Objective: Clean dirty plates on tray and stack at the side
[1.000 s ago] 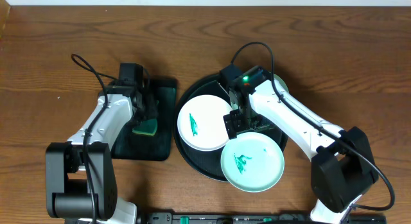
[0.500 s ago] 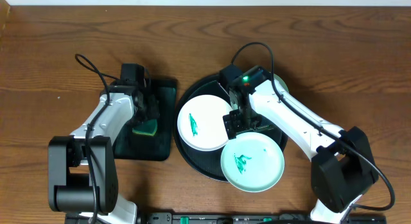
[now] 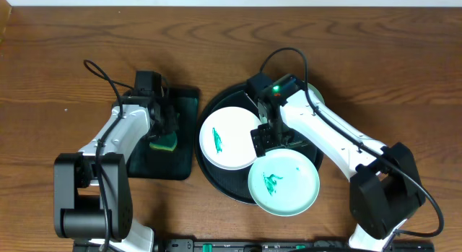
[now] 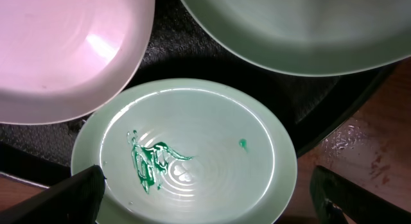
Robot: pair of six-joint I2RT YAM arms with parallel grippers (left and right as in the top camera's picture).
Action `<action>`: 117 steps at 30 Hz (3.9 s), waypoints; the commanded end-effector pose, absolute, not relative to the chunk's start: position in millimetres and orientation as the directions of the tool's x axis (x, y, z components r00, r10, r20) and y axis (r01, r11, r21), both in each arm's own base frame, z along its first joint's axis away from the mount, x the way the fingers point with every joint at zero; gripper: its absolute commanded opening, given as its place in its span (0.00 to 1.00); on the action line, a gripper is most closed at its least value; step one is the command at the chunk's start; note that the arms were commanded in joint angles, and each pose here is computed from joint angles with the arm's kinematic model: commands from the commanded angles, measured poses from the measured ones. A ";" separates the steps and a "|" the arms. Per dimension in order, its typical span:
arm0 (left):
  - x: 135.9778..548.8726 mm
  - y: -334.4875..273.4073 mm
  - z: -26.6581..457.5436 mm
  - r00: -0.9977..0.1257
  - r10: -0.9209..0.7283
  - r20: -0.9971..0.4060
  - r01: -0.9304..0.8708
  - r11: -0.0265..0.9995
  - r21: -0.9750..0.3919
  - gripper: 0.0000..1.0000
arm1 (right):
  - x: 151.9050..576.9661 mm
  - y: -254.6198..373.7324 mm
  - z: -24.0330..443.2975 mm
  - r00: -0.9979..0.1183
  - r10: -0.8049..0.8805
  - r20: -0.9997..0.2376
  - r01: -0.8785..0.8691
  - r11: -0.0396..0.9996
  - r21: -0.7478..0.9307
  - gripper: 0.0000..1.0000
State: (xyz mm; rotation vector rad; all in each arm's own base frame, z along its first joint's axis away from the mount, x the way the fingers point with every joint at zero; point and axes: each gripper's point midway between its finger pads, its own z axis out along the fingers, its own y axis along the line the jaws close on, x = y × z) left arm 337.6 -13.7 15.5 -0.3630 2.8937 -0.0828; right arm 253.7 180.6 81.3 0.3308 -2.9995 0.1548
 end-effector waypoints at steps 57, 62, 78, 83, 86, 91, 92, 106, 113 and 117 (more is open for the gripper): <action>314.1 14.4 64.1 -0.920 -0.246 -0.306 -0.283 0.955 0.084 0.07 | 255.3 185.9 81.6 -0.968 -0.223 0.112 -0.232 0.970 -0.076 0.99; 307.8 22.9 86.0 -0.896 -0.259 -0.361 -0.321 0.939 0.124 0.07 | 264.1 190.7 78.7 -0.979 -0.190 0.073 -0.195 0.978 -0.072 0.99; 308.0 22.8 83.4 -0.892 -0.276 -0.357 -0.337 0.934 0.119 0.07 | 269.6 182.3 28.9 -0.987 -0.079 0.138 -0.105 0.976 -0.192 0.99; 308.3 22.7 83.4 -0.892 -0.276 -0.358 -0.337 0.934 0.119 0.07 | 270.5 183.2 27.0 -0.988 -0.079 0.136 -0.104 0.976 -0.191 0.99; 308.2 22.6 83.4 -0.892 -0.276 -0.358 -0.336 0.934 0.118 0.07 | 269.6 186.1 26.4 -0.987 -0.077 0.142 -0.102 0.979 -0.174 0.98; 308.8 22.5 83.5 -0.891 -0.276 -0.360 -0.336 0.934 0.118 0.07 | 269.4 186.9 27.0 -0.987 -0.078 0.143 -0.102 0.980 -0.171 0.99; 308.9 22.6 83.5 -0.891 -0.276 -0.360 -0.337 0.934 0.117 0.07 | 269.3 186.7 27.9 -0.987 -0.077 0.144 -0.102 0.980 -0.172 0.99; 309.2 22.6 83.7 -0.891 -0.276 -0.361 -0.337 0.934 0.117 0.07 | 280.2 203.7 63.1 -0.989 -0.106 0.106 -0.116 0.989 -0.097 0.90; 310.8 22.5 84.2 -0.888 -0.277 -0.367 -0.338 0.934 0.114 0.07 | 272.3 260.3 52.6 -0.982 -0.111 0.151 -0.077 0.974 0.214 0.81; 310.9 22.4 84.2 -0.888 -0.276 -0.367 -0.338 0.934 0.114 0.07 | 269.7 257.4 39.8 -0.985 -0.063 0.161 -0.030 0.979 0.202 0.75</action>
